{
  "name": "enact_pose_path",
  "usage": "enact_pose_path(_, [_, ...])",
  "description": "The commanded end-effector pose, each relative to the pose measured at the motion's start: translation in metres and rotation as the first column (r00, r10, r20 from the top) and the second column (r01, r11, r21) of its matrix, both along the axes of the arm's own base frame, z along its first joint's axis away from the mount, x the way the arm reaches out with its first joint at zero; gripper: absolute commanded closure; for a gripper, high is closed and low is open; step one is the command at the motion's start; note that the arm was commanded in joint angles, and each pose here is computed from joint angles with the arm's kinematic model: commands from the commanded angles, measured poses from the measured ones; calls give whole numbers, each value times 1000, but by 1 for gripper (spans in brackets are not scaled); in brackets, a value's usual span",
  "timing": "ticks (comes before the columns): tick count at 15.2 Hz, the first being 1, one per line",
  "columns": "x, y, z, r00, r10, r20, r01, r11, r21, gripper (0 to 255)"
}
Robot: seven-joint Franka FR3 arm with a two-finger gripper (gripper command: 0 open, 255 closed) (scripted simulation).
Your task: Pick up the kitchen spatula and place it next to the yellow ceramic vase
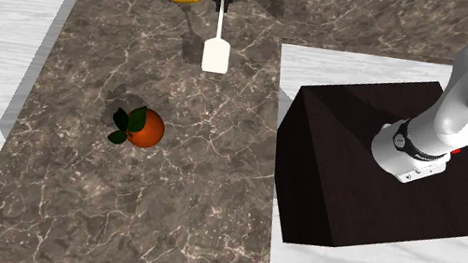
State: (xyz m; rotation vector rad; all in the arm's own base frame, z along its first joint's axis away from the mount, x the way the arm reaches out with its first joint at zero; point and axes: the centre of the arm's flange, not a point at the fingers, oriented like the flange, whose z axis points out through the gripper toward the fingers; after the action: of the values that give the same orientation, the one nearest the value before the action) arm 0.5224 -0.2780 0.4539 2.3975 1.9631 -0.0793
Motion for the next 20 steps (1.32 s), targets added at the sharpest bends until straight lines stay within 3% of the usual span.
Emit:
enact_pose_path(1, [0,-1,-11,1000,0,0,0,1000,0,255])
enact_pose_path(18, [0,-1,-103,1000,0,0,0,1000,0,255])
enact_pose_path(20, [0,-1,-103,1000,0,0,0,1000,0,255])
